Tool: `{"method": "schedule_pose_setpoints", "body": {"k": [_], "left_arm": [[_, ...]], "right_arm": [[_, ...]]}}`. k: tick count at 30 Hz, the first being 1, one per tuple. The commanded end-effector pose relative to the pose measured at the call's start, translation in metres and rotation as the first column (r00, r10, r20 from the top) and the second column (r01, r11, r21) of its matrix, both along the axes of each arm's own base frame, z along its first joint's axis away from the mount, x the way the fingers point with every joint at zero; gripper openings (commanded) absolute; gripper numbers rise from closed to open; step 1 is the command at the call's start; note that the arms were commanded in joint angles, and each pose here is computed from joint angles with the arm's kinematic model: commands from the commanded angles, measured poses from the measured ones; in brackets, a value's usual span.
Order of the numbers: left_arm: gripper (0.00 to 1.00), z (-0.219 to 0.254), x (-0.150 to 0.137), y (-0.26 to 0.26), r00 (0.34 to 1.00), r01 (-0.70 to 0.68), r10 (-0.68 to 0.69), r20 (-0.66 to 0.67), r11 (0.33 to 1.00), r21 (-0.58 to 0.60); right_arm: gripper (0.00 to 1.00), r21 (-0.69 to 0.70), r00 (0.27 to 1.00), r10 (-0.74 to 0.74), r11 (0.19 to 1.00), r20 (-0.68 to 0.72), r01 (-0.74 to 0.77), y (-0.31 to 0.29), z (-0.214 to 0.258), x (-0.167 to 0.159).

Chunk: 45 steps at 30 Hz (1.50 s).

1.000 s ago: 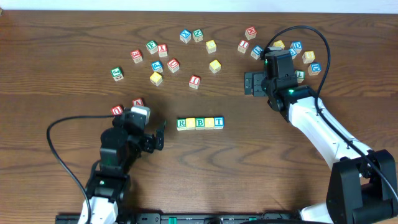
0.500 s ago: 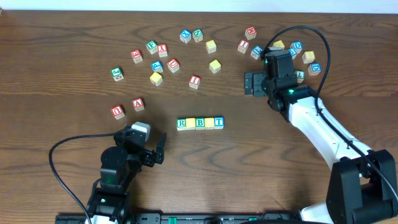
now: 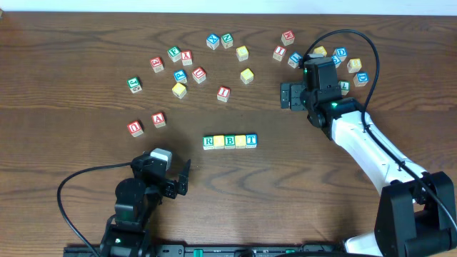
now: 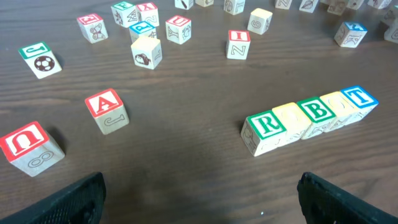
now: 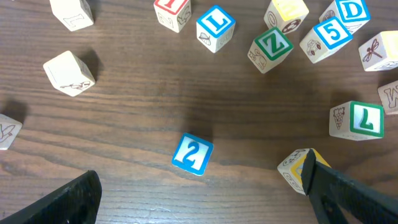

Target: Spell out ROBOT

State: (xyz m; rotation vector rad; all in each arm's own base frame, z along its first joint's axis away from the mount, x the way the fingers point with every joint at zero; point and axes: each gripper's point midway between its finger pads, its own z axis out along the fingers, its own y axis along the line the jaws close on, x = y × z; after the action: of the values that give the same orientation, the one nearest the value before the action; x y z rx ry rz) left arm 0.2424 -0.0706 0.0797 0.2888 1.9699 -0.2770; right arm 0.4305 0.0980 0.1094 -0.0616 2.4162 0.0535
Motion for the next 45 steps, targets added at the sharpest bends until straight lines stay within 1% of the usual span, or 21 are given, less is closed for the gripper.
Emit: {"method": "schedule_pose_setpoints", "body": {"k": [1,6,15,23,37,45], "left_arm": [[0.97,-0.002,-0.003,0.0,1.0,0.006,-0.006,-0.002,1.0,0.002],[0.97,-0.013,-0.01,0.008,0.998,-0.018,0.018,-0.053,1.0,0.012],[0.97,-0.001,-0.008,0.009,1.0,-0.022,0.022,0.003,1.0,0.011],[0.97,0.021,-0.003,0.018,0.993,-0.049,0.044,0.113,0.998,0.035],[0.97,0.061,-0.003,0.024,0.955,-0.079,0.072,0.287,0.997,0.011],[0.97,0.062,-0.003,0.024,0.953,-0.079,0.073,0.293,0.997,0.006]], "right_arm": [[0.99,-0.008,1.0,-0.004,1.0,0.01,0.004,-0.002,0.004,0.004],[0.99,-0.008,1.0,-0.003,1.0,0.01,0.003,-0.002,0.004,0.004],[0.99,-0.008,1.0,0.0,1.0,0.009,0.0,-0.001,0.003,0.004],[0.99,-0.008,1.0,0.0,1.0,0.01,0.0,-0.001,0.004,0.004],[0.99,-0.009,1.0,0.0,1.0,0.007,0.0,-0.001,0.003,0.004],[0.99,-0.009,1.0,0.0,1.0,0.007,0.0,-0.001,0.003,0.004]]}}
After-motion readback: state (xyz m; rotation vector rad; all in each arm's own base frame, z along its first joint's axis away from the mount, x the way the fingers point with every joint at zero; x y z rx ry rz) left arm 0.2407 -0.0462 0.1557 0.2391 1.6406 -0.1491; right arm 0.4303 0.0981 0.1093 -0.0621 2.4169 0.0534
